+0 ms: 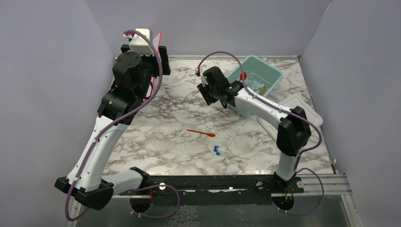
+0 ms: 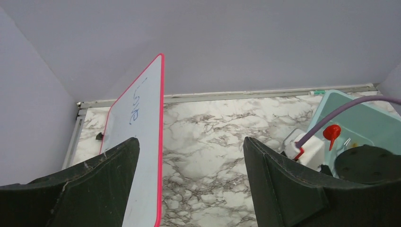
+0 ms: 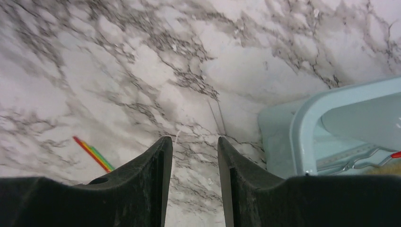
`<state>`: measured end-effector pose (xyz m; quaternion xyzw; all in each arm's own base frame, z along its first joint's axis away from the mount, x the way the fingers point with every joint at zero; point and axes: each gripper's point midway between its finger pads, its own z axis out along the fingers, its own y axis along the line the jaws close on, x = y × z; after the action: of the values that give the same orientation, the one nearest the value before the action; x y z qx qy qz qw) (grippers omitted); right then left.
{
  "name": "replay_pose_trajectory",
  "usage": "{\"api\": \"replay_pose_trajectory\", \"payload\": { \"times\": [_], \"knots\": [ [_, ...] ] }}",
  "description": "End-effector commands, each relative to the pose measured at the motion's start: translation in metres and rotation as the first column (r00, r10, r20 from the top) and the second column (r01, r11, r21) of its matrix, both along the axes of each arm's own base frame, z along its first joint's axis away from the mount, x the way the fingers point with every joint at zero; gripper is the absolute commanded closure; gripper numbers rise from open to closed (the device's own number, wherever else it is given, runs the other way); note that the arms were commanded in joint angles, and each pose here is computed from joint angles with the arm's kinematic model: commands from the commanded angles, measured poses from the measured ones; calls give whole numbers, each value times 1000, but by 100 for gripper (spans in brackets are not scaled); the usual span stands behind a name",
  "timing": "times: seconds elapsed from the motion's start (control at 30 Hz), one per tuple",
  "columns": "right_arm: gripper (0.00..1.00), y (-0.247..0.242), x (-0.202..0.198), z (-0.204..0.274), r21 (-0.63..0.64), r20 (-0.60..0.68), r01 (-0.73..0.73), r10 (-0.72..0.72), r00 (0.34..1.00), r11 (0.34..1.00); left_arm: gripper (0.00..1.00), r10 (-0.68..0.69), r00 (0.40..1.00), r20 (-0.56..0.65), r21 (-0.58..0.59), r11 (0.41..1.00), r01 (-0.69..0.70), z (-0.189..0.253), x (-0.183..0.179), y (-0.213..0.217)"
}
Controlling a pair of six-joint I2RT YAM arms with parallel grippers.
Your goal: Organize the chemistry lab equipment
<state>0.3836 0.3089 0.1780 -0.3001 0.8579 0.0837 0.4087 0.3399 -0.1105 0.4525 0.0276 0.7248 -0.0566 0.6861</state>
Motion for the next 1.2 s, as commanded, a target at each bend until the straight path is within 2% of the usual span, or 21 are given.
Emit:
{"api": "replay_pose_trajectory", "payload": {
  "times": [0.0, 0.13, 0.23, 0.3, 0.53, 0.77, 0.97, 1.17],
  "knots": [
    [55, -31, 12, -36, -226, -4, 61, -63, 998, 972, 16, 56, 998, 23, 29, 998, -57, 11, -7, 16],
    [56, -38, 14, -67, -310, -33, 51, -64, 997, 949, 15, 46, 999, 21, 28, 998, -47, 10, -7, 14],
    [66, -44, 15, -87, -366, -53, 64, -89, 995, 928, 14, 47, 999, 22, 51, 998, -48, 9, -5, 15],
    [67, -43, 15, -97, -377, -79, 54, -90, 993, 925, 14, 62, 998, 26, 51, 997, -63, 12, -5, 17],
    [58, -46, 7, -130, -436, -161, 13, -93, 983, 900, 13, 59, 998, 31, 80, 995, -61, 11, -7, 19],
    [58, -61, 5, -147, -513, -170, 13, -116, 979, 858, 13, 63, 998, 25, 94, 993, -65, 9, -5, 20],
    [66, -60, -9, -164, -481, -277, -66, -80, 958, 874, 12, 56, 998, 20, 98, 994, -57, 6, -3, 17],
    [79, -46, -30, -167, -351, -416, -165, 5, 909, 922, 12, 52, 998, 22, 95, 994, -54, 7, -3, 17]
  ]
}}
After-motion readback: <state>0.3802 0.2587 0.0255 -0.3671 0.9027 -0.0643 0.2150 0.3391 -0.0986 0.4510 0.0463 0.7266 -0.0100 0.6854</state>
